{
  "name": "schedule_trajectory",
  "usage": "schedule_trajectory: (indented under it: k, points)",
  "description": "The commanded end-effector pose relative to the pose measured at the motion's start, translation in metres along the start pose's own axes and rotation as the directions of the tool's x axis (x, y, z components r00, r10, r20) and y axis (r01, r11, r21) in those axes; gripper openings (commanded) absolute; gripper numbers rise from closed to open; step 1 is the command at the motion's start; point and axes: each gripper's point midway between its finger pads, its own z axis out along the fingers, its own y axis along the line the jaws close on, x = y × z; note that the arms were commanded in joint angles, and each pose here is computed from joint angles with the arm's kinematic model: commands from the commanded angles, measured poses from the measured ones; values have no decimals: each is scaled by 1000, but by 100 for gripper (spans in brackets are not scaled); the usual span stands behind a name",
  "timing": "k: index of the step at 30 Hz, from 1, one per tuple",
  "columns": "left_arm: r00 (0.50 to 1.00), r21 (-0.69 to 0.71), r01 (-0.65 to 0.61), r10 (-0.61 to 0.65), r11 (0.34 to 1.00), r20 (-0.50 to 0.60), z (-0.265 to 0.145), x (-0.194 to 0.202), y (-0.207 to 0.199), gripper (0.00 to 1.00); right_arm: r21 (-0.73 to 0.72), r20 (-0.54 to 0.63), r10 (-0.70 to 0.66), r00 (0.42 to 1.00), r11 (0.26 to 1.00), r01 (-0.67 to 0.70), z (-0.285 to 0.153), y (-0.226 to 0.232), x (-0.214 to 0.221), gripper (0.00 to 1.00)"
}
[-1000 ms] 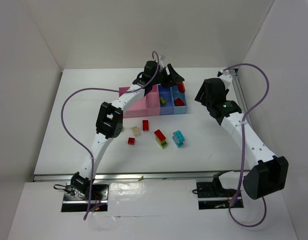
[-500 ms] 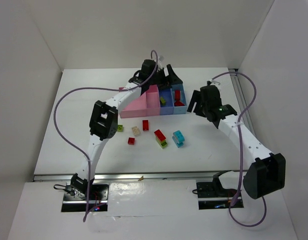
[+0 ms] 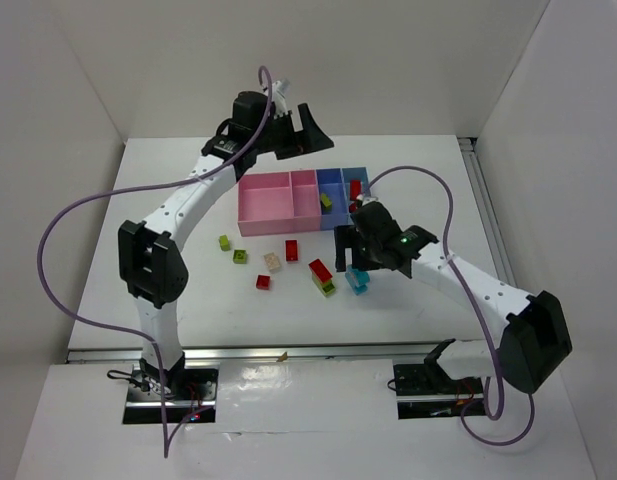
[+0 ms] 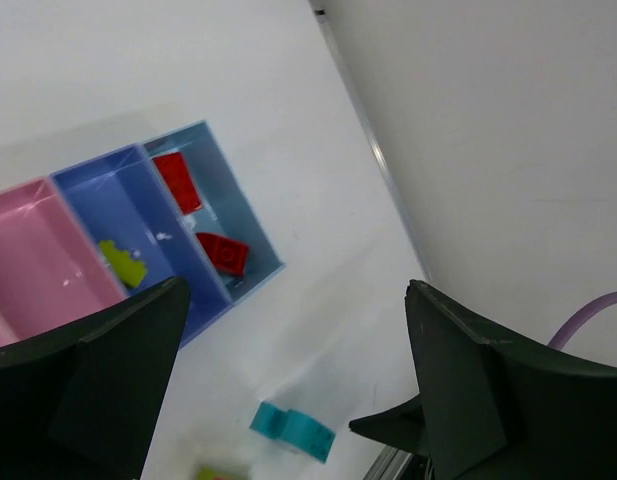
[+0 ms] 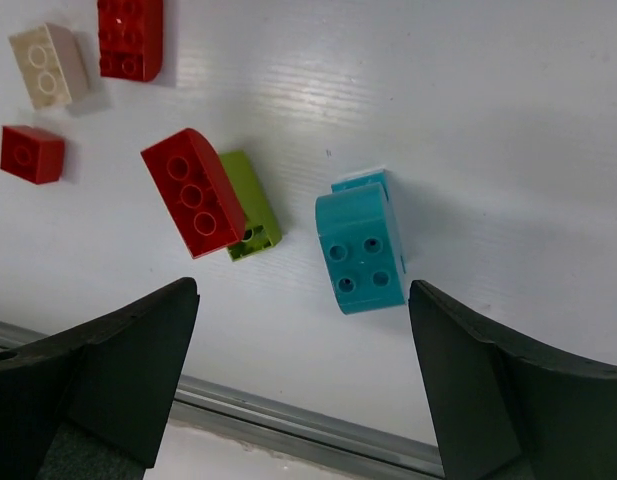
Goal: Sort the legos into containers by color
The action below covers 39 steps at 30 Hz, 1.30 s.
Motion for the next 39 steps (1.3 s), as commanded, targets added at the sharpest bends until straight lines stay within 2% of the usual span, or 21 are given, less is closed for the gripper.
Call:
schedule_trajectory:
  k: [1, 9, 12, 19, 23, 24, 27, 28, 30, 31, 34, 35, 36, 37, 38, 39]
  points:
    - [999, -63, -24, 22, 998, -39, -13, 12, 19, 100, 53, -85, -54, 995, 997, 59, 13, -10, 25, 91]
    - [999, -94, -24, 21, 995, -39, -22, 10, 35, 100, 122, -121, -64, 991, 989, 78, 23, -26, 39, 88]
    - [999, -87, -24, 20, 996, -45, -19, 10, 35, 98, 132, -145, -75, 987, 987, 94, 30, -29, 45, 84]
    - [998, -87, -13, 7, 996, -62, -16, 14, 43, 97, 107, -145, -101, 984, 987, 117, 43, -23, 42, 67]
    - [998, -76, -17, 12, 997, -67, -19, 11, 43, 97, 121, -108, -92, 990, 987, 105, 43, -19, 27, 38]
    - [998, -77, -22, 17, 997, -63, -21, 8, 48, 97, 124, -87, -91, 992, 987, 101, 36, -18, 20, 27]
    - [996, -27, -43, 41, 999, -74, -36, 0, 46, 92, 100, 25, -53, 998, 994, 50, 11, -15, -23, 19]
    - [992, 28, -41, 44, 999, -121, -39, 11, 45, 92, 60, 41, -59, 997, 997, 57, 5, -10, -33, 17]
    - [990, 117, -55, 69, 992, -125, -52, 6, 40, 92, 6, 106, -32, 994, 999, 32, -12, -10, -64, 17]
    - [982, 222, -60, 97, 973, -162, -56, 17, 32, 92, -79, 107, -39, 994, 996, 48, -19, 2, -73, 15]
    - [966, 373, -38, 130, 927, -225, -72, 38, 18, 92, -190, 164, 9, 986, 981, 23, -34, -1, -102, 15]
    - [961, 409, -30, 139, 912, -238, -74, 44, 16, 92, -291, 153, 19, 988, 956, 26, -41, 11, -104, 15]
    - [956, 468, 0, 137, 884, -259, -80, 53, 10, 92, -335, 182, 54, 982, 942, 10, -45, 4, -119, 15]
    - [954, 498, 8, 142, 867, -263, -82, 56, 8, 92, -455, 154, 65, 986, 891, 12, -53, 19, -118, 15]
    - [954, 542, -20, 178, 840, -241, -81, 58, 1, 92, -502, 191, 90, 977, 865, 18, -60, 17, -133, 15]
    - [948, 564, 27, 158, 826, -275, -85, 67, 0, 92, -552, 179, 114, 977, 834, 4, -63, 22, -136, 15]
